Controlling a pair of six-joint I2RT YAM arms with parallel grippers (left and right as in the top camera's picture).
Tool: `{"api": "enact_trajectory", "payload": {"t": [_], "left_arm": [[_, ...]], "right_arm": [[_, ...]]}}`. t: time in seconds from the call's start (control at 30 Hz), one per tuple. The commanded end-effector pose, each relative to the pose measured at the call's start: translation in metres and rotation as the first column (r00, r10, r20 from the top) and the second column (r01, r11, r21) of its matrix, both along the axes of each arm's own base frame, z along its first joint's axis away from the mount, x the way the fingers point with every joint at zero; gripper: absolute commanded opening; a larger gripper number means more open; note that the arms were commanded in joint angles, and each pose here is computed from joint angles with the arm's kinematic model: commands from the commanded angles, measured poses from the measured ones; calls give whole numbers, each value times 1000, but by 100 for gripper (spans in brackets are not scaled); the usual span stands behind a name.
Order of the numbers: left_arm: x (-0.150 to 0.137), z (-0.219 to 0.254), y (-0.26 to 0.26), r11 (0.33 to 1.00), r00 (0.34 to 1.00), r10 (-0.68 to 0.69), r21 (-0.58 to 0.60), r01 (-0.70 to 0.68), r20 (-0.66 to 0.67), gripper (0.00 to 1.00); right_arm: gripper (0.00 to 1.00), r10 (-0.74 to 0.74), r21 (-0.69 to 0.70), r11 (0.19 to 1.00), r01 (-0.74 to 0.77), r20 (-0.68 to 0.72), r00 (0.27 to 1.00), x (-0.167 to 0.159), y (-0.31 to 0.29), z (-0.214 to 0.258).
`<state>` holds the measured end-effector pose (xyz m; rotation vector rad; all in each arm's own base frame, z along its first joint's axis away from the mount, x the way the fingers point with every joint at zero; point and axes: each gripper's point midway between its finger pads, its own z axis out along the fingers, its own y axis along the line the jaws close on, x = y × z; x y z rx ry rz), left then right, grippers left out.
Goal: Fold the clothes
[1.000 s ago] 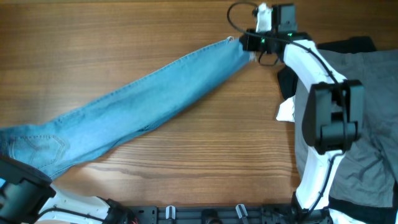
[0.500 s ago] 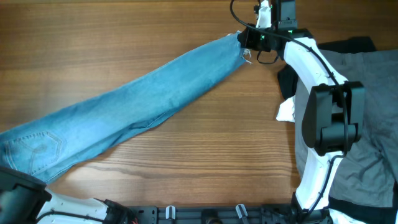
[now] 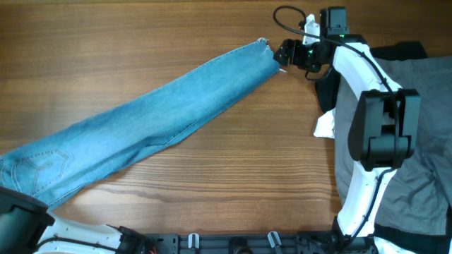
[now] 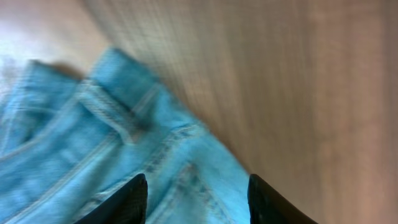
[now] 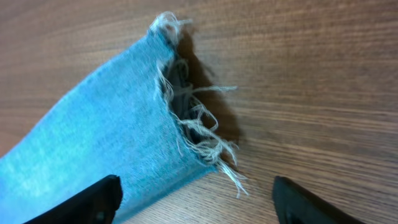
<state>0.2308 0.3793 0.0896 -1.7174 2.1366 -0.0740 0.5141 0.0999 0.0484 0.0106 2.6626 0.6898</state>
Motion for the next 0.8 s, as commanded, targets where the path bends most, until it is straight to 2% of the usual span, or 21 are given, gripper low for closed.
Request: {"api": "enact_trajectory", "payload": {"t": [0.0, 0.03, 0.07, 0.1, 0.13, 0.2, 0.23, 0.37, 0.4, 0.5, 0.57, 0.67, 0.77], "left_arm": [[29, 58, -15, 990, 984, -114, 93, 102, 136, 53], [33, 74, -21, 986, 980, -132, 125, 114, 150, 53], [39, 90, -29, 979, 973, -157, 153, 131, 169, 53], [47, 110, -43, 969, 964, -193, 190, 158, 185, 54], [54, 127, -57, 957, 953, -231, 221, 186, 196, 56], [69, 155, -88, 930, 926, -309, 272, 247, 216, 60], [78, 165, -108, 914, 908, -355, 287, 287, 221, 61], [100, 164, -180, 859, 843, -502, 232, 457, 196, 60], [104, 160, -199, 833, 817, -547, 213, 511, 180, 58], [109, 163, -237, 760, 745, -647, 212, 614, 161, 57], [109, 179, -254, 731, 706, -680, 242, 637, 197, 58], [92, 229, -275, 697, 645, -714, 369, 615, 273, 58], [67, 276, -287, 661, 609, -735, 513, 547, 298, 67]], "right_arm": [[78, 143, 9, 990, -143, -9, 990, -13, 33, -26], [86, 135, -11, 991, -135, -23, 991, -13, 36, -38], [88, 138, -23, 990, -138, -25, 990, -12, 39, -47], [88, 136, -18, 991, -136, -28, 990, -11, 43, -54], [82, 126, -13, 992, -127, -31, 992, -10, 44, -55], [10, 130, -4, 991, -131, -15, 991, -8, 46, -50], [4, 129, -5, 992, -129, -3, 992, -7, 42, -41], [4, 0, -32, 999, 3, 87, 996, 3, -15, 34], [4, -136, -65, 987, 144, 112, 984, 4, -54, 66], [4, -334, -107, 920, 376, 285, 898, -7, -144, 155], [4, -369, -50, 905, 423, 400, 839, -24, -170, 216], [4, -260, 15, 955, 297, 525, 810, -49, -134, 283], [4, -105, 65, 994, 83, 535, 838, -68, -48, 302]]}}
